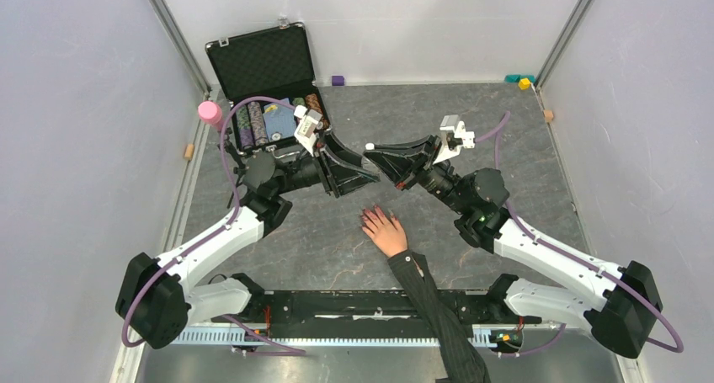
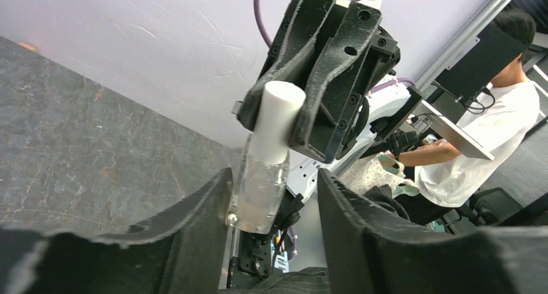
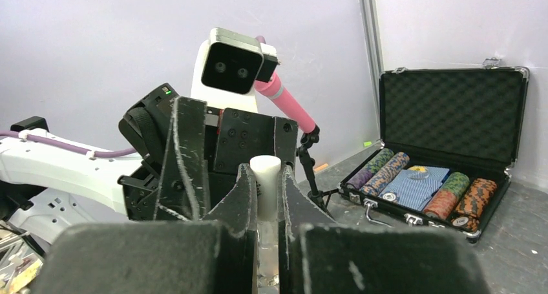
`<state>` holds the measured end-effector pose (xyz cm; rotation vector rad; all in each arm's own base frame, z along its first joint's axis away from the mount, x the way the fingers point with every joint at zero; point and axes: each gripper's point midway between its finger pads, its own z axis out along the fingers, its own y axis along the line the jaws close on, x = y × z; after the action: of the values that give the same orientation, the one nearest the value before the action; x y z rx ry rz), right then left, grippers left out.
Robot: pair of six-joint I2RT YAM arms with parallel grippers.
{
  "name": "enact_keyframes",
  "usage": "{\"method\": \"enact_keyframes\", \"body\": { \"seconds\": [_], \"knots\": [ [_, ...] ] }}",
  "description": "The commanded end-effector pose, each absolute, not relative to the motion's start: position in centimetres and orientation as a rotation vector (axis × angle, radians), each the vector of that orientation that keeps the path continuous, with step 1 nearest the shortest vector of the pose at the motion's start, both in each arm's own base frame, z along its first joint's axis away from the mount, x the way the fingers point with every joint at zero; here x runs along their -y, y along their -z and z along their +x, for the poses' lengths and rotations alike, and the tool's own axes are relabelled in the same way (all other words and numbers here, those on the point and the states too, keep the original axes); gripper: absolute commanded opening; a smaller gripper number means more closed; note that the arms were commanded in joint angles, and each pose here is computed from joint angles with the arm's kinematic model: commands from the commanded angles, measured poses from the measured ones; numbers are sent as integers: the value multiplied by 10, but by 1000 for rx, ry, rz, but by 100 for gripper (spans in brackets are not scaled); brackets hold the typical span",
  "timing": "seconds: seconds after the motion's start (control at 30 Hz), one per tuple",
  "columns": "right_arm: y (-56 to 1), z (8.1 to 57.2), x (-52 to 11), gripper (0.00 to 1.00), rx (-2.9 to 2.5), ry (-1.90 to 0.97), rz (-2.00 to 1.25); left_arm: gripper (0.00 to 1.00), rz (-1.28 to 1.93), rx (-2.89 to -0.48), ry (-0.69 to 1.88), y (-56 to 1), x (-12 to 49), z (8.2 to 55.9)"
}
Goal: Paint the nails
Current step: Pick up the nail polish bottle from the center of the board.
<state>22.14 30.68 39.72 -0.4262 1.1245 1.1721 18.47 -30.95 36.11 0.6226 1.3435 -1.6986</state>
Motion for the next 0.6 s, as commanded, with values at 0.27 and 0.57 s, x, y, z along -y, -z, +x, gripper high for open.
{"method": "enact_keyframes", "body": {
  "seconds": [0.27,0.57],
  "knots": [
    [-420,218,-304,0,-1083,-1193,-409,23,654,-1268,1700,-380,311,179],
    [-388,229,-307,29,-1256,-1075,-487,2,673,-1455,1577,-352,311,188]
  ]
}}
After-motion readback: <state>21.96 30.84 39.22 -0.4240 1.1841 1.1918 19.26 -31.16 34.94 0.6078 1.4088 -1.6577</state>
